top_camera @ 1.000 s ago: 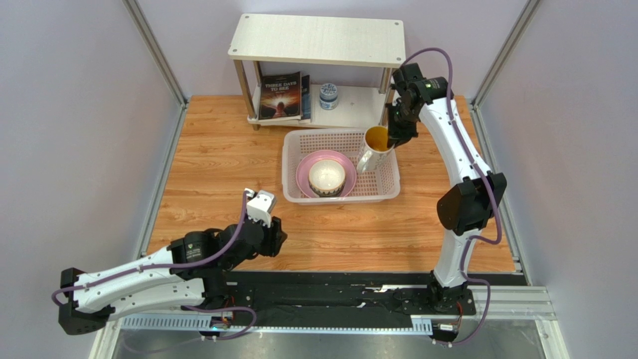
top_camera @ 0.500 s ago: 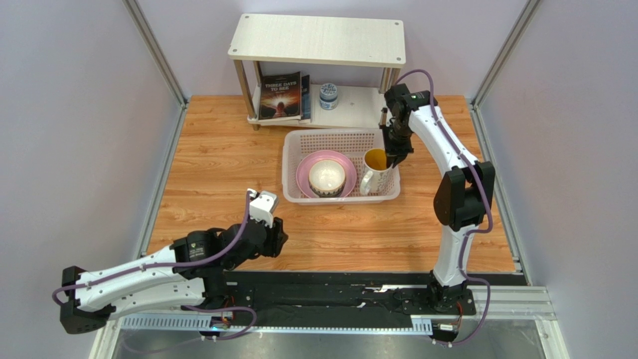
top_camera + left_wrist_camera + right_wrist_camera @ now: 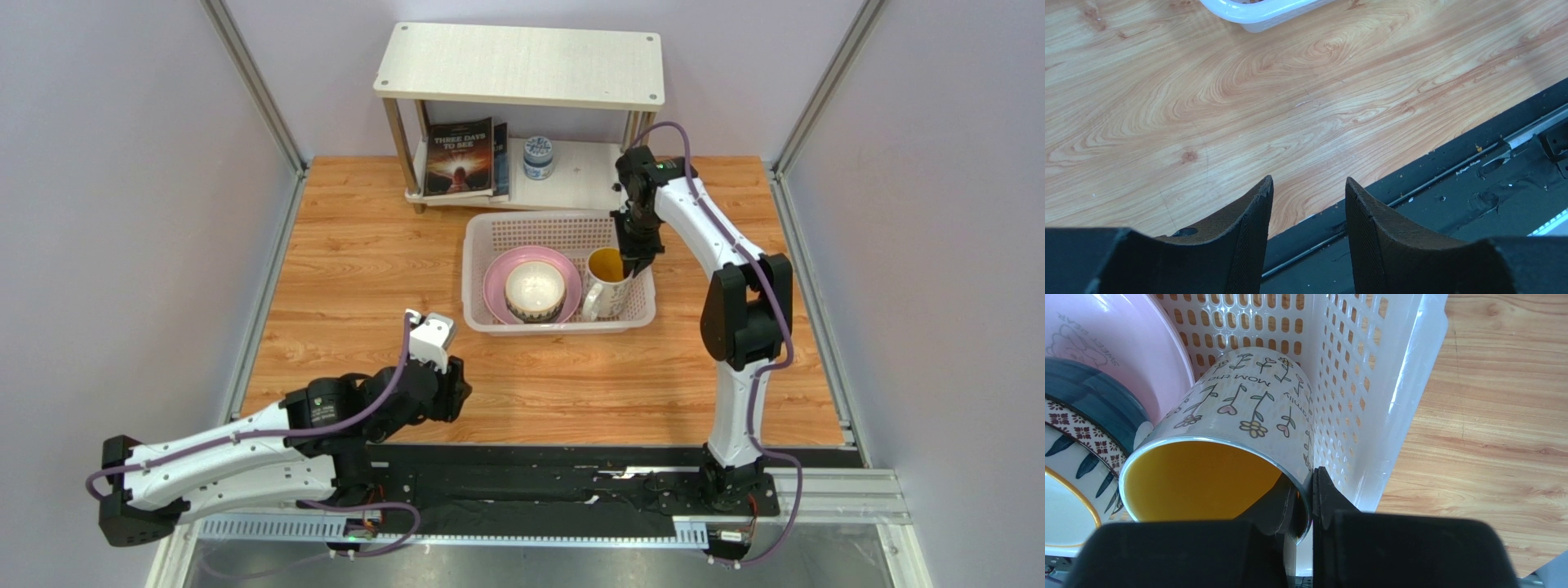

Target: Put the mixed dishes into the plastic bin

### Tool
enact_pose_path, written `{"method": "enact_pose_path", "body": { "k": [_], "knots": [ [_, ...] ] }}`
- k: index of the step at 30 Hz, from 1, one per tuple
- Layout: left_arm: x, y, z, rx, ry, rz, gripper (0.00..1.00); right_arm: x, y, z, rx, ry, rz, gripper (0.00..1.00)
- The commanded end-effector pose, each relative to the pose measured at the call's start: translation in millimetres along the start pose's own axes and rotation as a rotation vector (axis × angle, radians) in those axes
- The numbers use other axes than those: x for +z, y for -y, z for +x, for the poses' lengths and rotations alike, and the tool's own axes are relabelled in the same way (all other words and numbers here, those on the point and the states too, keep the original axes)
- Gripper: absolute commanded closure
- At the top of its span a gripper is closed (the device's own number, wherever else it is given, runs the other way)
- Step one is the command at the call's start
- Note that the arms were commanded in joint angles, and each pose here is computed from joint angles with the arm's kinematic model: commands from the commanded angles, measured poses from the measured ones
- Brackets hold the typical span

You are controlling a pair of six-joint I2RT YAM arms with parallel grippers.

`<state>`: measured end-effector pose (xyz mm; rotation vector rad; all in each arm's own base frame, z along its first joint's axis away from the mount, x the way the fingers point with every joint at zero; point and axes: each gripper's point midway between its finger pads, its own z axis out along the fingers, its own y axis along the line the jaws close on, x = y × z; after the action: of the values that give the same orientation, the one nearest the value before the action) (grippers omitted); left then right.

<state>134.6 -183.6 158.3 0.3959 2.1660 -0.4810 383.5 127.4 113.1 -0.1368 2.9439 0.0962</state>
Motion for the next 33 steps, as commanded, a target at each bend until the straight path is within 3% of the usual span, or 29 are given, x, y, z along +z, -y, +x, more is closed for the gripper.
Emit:
{"method": "enact_pose_path", "body": {
  "k": [1,9,13,14,16,18,19,20,21,28,33],
  "knots": [
    [-1.6,3.0,-1.3,-0.020,-0.003,0.010,0.47,-8.6,6.0,-23.4,-0.026,0.125,0.031,1.00],
    [-0.4,2.2,2.0,-0.026,-0.014,0.004,0.48,4.3,6.4,-22.1,-0.044,0.116,0.058,1.00],
    [-0.7,0.9,1.6,-0.036,-0.012,-0.006,0.48,-0.8,3.3,-11.9,-0.009,0.100,0.056,0.72],
    [-1.0,0.1,1.6,-0.038,-0.012,-0.010,0.47,-2.9,1.6,-11.2,0.014,0.110,0.048,0.71],
    [-1.2,-0.1,0.5,-0.042,-0.010,-0.014,0.47,-16.4,-1.0,-9.1,0.031,0.142,0.034,0.54],
    [-0.4,-1.5,0.4,-0.044,-0.011,-0.026,0.46,-32.7,-6.6,-8.0,0.052,0.172,0.005,0.43],
    [-1.2,-2.0,-0.9,-0.046,-0.010,-0.031,0.46,-37.5,-9.5,-6.4,0.053,0.176,-0.005,0.43],
    [-1.3,-2.4,-1.6,-0.050,-0.010,-0.037,0.33,-44.0,-13.0,-5.8,0.059,0.188,-0.021,0.43],
    [-1.0,-2.5,-2.1,-0.052,-0.010,-0.041,0.30,-49.5,-15.7,-6.2,0.075,0.201,-0.033,0.39],
    [-7.4,-6.9,-16.5,-0.085,0.025,-0.078,0.29,-108.8,-37.3,-7.6,0.139,0.307,-0.159,0.31],
    [-21.8,-20.0,-28.8,-0.180,0.010,-0.139,0.15,-181.1,-49.1,-1.1,0.208,0.439,-0.270,0.30]
  ]
}}
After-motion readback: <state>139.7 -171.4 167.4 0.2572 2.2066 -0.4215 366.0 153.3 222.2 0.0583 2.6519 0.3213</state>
